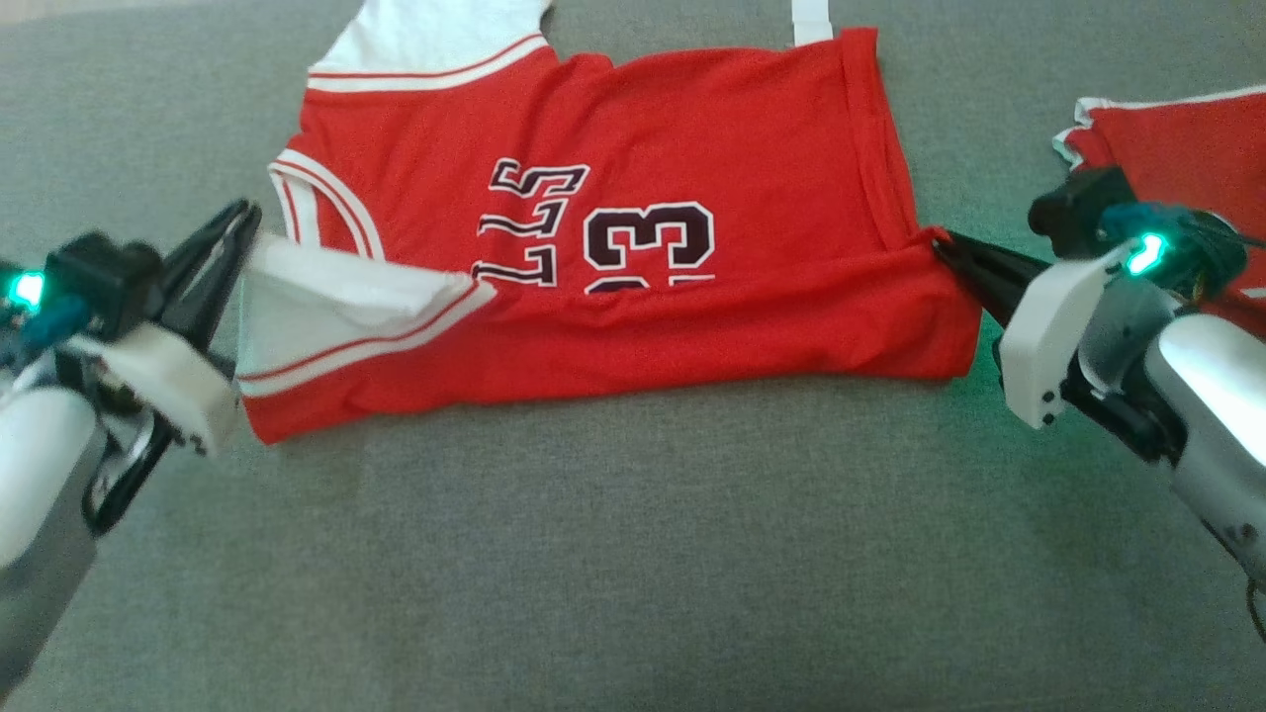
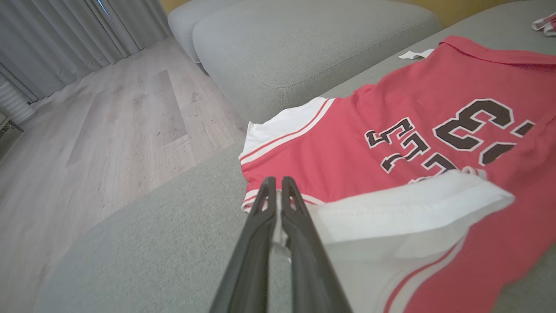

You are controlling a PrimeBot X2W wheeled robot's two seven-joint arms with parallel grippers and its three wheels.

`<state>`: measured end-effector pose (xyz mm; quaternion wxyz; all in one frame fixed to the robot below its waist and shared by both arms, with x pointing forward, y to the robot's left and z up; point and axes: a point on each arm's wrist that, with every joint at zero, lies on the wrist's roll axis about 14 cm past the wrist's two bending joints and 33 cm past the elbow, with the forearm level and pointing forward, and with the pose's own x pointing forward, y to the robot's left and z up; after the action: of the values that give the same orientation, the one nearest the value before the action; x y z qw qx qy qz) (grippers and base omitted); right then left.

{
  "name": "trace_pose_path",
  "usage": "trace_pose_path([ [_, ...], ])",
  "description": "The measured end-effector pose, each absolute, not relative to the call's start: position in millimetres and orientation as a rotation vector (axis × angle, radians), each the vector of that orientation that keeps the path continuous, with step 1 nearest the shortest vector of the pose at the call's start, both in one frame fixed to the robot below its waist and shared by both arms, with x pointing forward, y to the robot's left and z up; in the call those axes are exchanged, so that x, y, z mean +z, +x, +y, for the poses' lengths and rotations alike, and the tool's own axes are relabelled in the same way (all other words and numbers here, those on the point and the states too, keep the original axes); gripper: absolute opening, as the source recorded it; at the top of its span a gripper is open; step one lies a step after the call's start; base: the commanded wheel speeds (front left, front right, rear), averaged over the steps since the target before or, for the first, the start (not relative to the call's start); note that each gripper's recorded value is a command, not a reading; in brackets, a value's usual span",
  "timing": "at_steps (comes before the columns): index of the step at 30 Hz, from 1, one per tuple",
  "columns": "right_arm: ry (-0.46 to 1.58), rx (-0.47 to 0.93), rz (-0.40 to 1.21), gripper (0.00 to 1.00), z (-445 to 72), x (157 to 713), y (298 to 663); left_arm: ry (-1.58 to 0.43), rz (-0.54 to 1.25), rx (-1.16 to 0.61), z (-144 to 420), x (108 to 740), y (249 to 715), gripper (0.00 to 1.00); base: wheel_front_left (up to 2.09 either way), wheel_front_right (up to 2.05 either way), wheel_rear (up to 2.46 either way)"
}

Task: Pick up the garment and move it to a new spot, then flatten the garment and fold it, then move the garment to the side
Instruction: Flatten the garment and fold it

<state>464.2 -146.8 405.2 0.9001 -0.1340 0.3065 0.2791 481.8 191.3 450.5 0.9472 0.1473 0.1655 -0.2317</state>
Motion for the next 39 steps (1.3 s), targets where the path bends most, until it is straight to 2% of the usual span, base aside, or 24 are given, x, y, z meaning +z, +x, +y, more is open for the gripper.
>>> trace_pose_path([
  [5,-0.293,0.567,0.646,0.00,-150.5,398.2,473.4,0.336,0.349,-0.496,183.8,443.5,501.9,0.00,0.00,0.00,0.00],
  [6,-0.292,0.558,0.643,0.27,-152.4,397.5,477.4,0.341,0.362,-0.492,183.5,440.2,506.6,0.00,0.00,0.00,0.00],
  [7,-0.285,0.550,0.637,1.00,-153.0,397.4,481.3,0.340,0.365,-0.487,183.0,438.4,511.7,0.77,0.00,0.00,0.00],
  [8,-0.280,0.543,0.640,1.00,-153.3,396.2,483.9,0.338,0.362,-0.483,181.5,437.8,516.7,1.00,0.00,0.00,0.00],
  [12,-0.230,0.495,0.531,1.00,-156.8,413.5,506.5,0.307,0.253,-0.441,177.3,455.7,539.8,1.00,0.00,0.00,0.00],
  [16,-0.134,0.433,0.311,1.00,-157.0,459.3,531.9,0.211,0.081,-0.336,177.9,498.8,556.2,1.00,0.00,0.00,0.00],
  [22,0.009,0.373,-0.003,1.00,-145.6,534.4,543.7,0.023,-0.146,-0.242,169.2,570.5,542.5,1.00,0.00,0.00,0.00],
  [27,0.097,0.301,-0.090,1.00,-141.9,545.2,509.8,-0.087,-0.144,-0.176,162.8,551.8,478.8,1.00,0.00,0.00,0.00],
  [29,0.137,0.264,-0.099,1.00,-137.4,536.9,482.4,-0.136,-0.123,-0.139,160.9,538.5,449.0,1.00,0.00,0.00,0.00],
  [35,0.168,0.198,-0.006,1.00,-135.0,491.4,421.4,-0.195,-0.072,-0.070,163.4,513.1,406.0,1.00,0.00,0.00,0.00],
  [39,0.178,0.157,0.022,1.00,-144.8,478.7,401.0,-0.206,-0.043,-0.042,166.6,500.0,391.0,1.00,0.00,0.00,0.00],
])
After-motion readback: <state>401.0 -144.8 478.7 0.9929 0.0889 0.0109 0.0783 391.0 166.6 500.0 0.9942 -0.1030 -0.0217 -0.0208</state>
